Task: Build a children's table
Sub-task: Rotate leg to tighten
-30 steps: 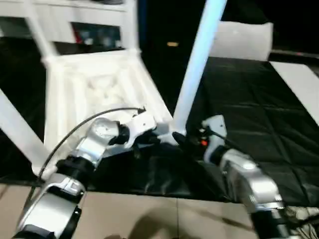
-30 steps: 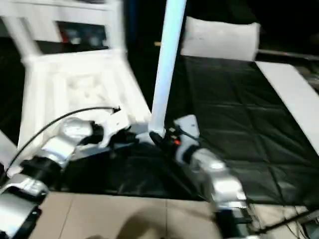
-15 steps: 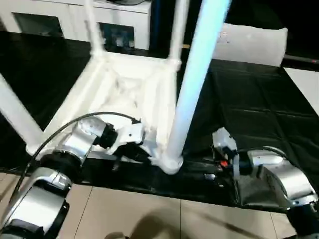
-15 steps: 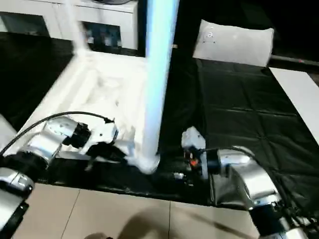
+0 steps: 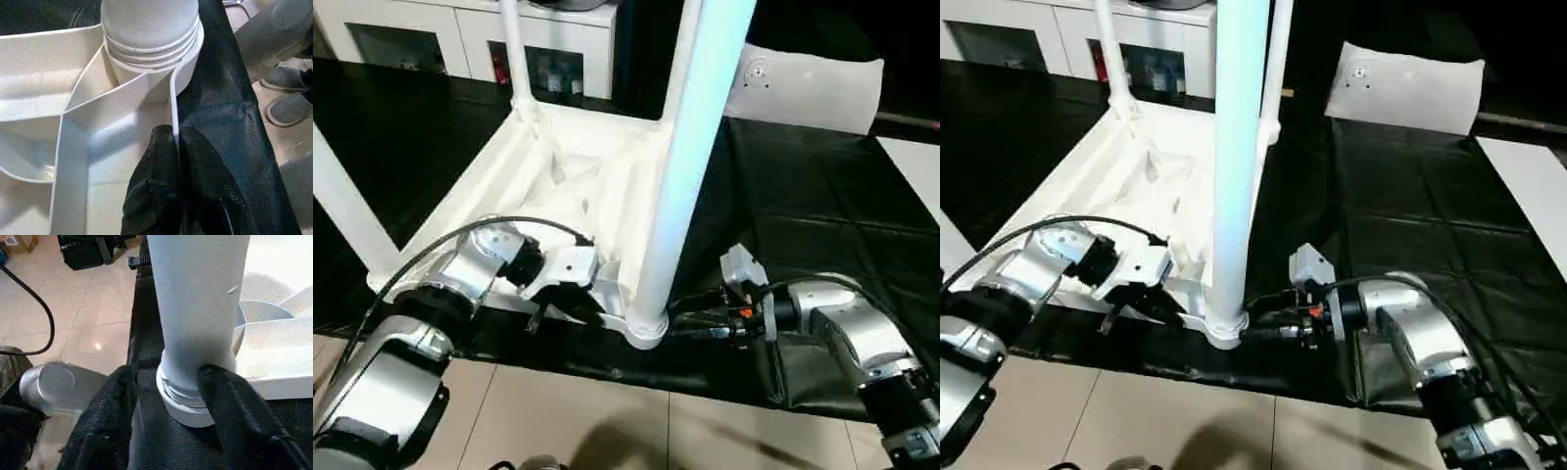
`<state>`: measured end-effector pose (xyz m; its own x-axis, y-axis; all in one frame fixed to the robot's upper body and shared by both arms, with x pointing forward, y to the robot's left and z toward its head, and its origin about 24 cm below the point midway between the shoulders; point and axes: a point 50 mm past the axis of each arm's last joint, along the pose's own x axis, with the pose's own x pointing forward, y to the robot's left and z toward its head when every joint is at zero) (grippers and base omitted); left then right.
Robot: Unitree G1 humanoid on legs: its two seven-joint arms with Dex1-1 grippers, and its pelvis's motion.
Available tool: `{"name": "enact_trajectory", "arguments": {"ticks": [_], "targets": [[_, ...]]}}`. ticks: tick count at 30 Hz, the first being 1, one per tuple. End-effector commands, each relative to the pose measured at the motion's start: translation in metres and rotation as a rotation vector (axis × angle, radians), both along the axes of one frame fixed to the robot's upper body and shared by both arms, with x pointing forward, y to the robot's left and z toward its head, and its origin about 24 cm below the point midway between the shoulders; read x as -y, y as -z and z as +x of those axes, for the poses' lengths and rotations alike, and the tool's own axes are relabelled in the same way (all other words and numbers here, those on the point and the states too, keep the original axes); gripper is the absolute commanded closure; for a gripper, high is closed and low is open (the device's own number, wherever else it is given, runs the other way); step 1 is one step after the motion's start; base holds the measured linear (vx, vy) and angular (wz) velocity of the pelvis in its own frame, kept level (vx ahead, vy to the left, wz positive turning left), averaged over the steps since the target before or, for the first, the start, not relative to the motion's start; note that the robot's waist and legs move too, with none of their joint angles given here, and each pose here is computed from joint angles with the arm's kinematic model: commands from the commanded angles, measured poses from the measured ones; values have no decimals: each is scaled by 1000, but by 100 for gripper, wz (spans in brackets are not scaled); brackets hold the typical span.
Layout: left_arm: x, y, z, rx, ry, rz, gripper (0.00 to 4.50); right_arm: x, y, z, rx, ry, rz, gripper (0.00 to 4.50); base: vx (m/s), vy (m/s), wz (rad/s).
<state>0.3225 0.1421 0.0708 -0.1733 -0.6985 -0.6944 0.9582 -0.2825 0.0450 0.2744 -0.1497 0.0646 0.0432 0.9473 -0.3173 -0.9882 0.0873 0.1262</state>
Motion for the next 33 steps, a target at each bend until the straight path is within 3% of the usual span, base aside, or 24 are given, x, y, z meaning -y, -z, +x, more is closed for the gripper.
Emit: {"name": "enact_trajectory", "arguments": {"ticks": [1, 3, 6, 12, 21, 22, 25, 27, 33], "targets": [[19, 5, -8, -24, 152, 40, 450, 2, -6, 3, 49, -12, -14, 238, 0, 0, 0], [18, 5, -8, -23, 147, 39, 450, 5, -6, 2, 46, -7, -18, 238, 0, 0, 0], [17, 7, -8, -24, 135, 25, 450, 11, -7, -2, -7, 21, 23, 204, 0, 0, 0], [15, 8, -8, -16, 128, 27, 450, 11, -8, -4, 28, 37, 17, 153, 0, 0, 0], [17, 9, -7, -3, 126, 31, 450, -7, -1, -2, 3, 44, 66, 153, 0, 0, 0], [17, 10, -7, -3, 126, 31, 450, -9, 0, -1, 1, 48, 70, 179, 0, 0, 0], [17, 10, -6, 1, 123, 31, 450, -12, 2, 1, -9, 51, 80, 187, 0, 0, 0], [16, 10, -6, 2, 122, 31, 450, -13, 2, 1, -14, 51, 84, 221, 0, 0, 0], [15, 10, -6, 8, 112, 35, 450, -14, 3, 0, -40, 45, 98, 250, 0, 0, 0]]}}
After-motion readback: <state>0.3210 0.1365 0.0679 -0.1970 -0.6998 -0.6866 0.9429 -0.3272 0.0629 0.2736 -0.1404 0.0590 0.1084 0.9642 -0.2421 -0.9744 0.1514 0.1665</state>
